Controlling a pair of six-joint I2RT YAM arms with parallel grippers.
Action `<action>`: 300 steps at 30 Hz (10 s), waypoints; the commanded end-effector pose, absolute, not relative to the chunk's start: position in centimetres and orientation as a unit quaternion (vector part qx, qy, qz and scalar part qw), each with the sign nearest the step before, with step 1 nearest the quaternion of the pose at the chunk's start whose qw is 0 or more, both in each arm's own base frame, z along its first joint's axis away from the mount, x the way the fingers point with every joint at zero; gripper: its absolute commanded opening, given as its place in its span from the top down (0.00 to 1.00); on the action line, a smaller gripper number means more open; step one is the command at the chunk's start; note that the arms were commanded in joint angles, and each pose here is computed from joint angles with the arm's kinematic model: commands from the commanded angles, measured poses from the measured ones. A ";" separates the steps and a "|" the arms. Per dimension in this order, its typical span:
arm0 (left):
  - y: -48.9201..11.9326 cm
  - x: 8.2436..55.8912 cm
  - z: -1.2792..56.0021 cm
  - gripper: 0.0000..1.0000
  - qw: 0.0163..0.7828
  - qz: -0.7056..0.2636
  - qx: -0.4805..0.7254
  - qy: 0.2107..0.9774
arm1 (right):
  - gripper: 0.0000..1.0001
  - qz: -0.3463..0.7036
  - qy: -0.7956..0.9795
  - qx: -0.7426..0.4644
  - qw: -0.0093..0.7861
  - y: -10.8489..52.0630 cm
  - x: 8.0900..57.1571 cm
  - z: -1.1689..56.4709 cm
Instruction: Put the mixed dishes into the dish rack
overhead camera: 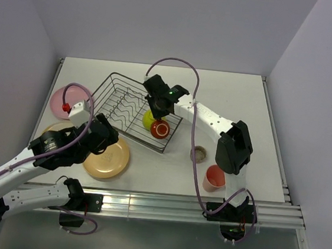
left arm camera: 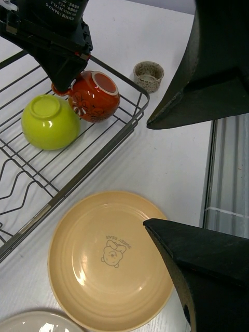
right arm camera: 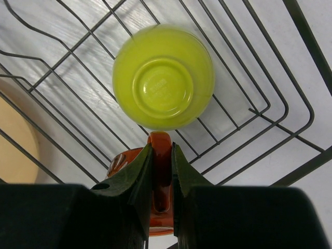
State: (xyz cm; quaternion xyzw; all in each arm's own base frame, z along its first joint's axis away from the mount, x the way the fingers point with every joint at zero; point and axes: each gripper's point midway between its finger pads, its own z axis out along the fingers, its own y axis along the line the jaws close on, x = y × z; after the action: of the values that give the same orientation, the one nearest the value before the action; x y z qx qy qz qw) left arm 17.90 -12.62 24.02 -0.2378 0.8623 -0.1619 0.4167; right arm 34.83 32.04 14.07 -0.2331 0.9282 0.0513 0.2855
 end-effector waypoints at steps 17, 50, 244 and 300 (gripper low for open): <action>-13.7 18.4 23.8 0.24 0.419 -0.175 -0.230 0.861 | 1.00 0.038 0.914 -0.299 0.270 33.7 33.5 12.3; -14.8 18.7 22.7 0.24 0.408 -0.168 -0.213 0.872 | 0.37 0.033 0.900 -0.339 0.270 35.8 33.2 10.1; -32.0 16.8 34.9 1.00 0.433 -0.552 0.106 0.705 | 0.36 0.629 0.713 -0.127 0.280 25.6 16.7 34.9; -35.8 37.5 11.3 0.52 0.249 -0.170 -0.047 0.952 | 0.08 0.142 0.850 0.094 0.499 8.4 22.5 27.9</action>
State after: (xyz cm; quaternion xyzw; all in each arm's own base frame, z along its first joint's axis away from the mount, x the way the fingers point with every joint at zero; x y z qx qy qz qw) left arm 37.29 -34.61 9.71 -0.0560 0.9579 -0.1447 0.2414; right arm 21.95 8.43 27.26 0.0947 0.8584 0.1434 0.4834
